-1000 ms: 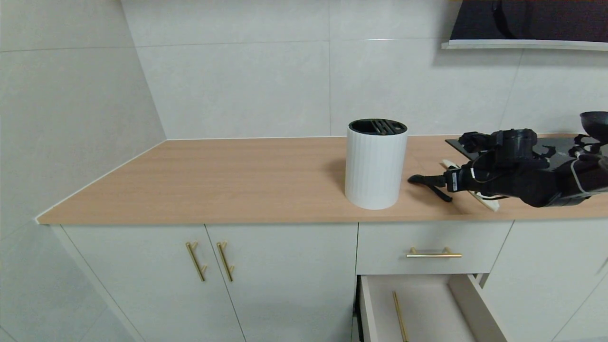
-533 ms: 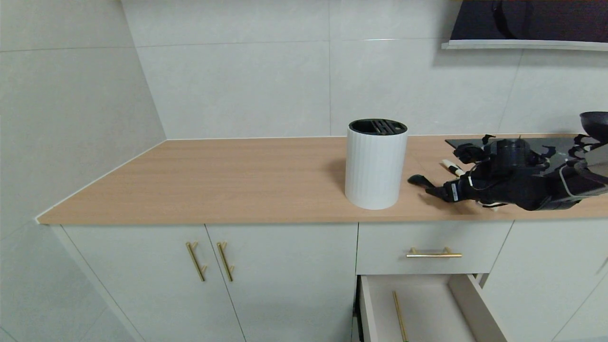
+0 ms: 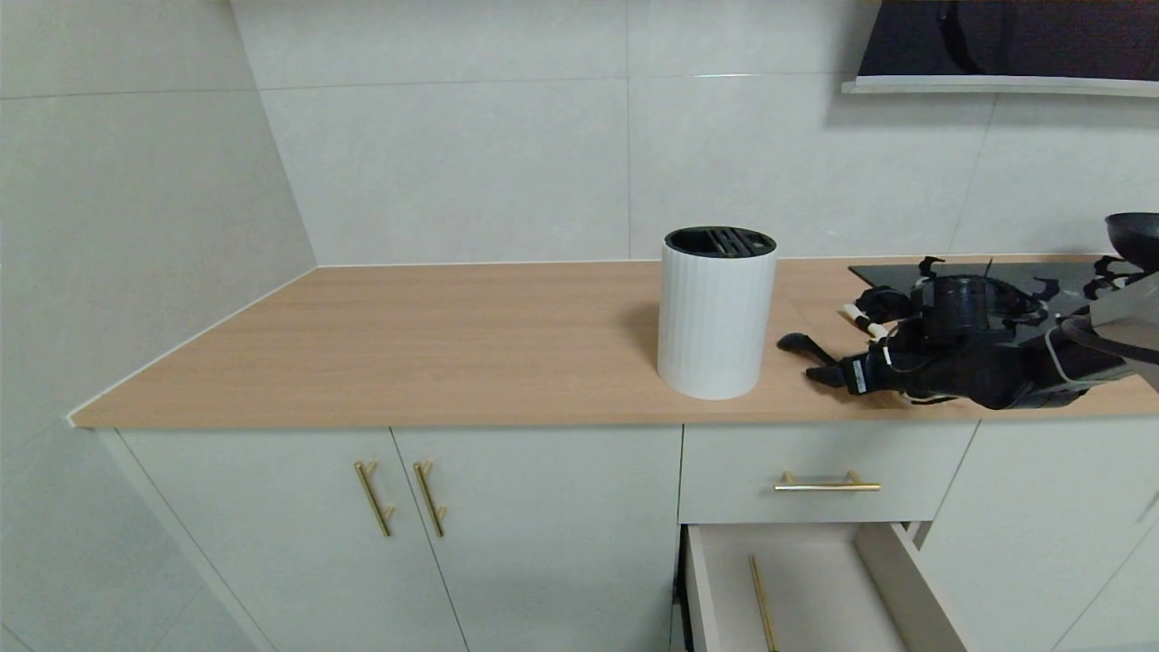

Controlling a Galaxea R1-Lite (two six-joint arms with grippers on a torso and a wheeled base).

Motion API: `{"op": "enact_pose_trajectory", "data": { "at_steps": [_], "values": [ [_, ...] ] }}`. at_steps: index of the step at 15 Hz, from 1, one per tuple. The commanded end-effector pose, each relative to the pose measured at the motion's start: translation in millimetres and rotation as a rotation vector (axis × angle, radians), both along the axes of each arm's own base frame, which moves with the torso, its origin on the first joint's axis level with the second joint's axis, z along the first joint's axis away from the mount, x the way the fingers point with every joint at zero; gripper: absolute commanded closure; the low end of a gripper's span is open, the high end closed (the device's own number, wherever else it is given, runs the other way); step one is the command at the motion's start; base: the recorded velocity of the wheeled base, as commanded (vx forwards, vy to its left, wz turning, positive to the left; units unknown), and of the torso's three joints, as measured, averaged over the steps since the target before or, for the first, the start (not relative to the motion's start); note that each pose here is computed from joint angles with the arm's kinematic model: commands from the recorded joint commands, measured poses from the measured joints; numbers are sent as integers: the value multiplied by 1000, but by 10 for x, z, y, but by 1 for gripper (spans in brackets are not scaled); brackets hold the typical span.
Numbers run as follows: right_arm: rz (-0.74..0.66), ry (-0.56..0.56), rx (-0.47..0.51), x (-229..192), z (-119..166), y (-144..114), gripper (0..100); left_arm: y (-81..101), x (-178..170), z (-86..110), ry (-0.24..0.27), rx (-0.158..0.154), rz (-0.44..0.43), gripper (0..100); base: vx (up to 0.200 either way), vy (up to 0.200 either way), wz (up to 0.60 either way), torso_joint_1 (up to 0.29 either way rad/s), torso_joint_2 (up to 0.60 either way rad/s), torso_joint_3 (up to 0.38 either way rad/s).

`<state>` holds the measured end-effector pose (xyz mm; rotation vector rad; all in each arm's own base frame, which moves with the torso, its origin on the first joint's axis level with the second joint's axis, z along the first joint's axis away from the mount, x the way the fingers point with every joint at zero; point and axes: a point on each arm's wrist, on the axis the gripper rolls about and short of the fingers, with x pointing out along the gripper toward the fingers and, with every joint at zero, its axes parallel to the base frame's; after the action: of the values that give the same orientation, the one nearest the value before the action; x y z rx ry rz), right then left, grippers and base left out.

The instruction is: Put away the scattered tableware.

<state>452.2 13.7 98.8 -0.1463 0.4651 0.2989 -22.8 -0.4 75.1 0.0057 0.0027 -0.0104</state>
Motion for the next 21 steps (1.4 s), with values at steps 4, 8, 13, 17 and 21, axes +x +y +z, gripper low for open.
{"op": "enact_pose_trajectory", "data": {
  "at_steps": [4, 8, 13, 17, 21],
  "values": [
    [3, 10, 0, 12, -45, 13, 100, 0, 0, 2, -1, 0, 0, 0, 0, 0, 0, 0, 0, 0],
    [2, 4, 1, 6, -17, 13, 100, 0, 0, 0, 0, 0, 1, 0, 0, 0, 0, 0, 0, 0],
    [-39, -9, 0, -4, 82, 157, 100, 0, 0, 0, 0, 0, 1, 0, 0, 0, 0, 0, 0, 0],
    [-180, 14, 47, -349, 705, 385, 100, 0, 0, 0, 0, 0, 1, 0, 0, 0, 0, 0, 0, 0],
    [-362, 178, 185, -1131, 1305, 328, 100, 0, 0, 0, 0, 0, 1, 0, 0, 0, 0, 0, 0, 0]
  ]
}}
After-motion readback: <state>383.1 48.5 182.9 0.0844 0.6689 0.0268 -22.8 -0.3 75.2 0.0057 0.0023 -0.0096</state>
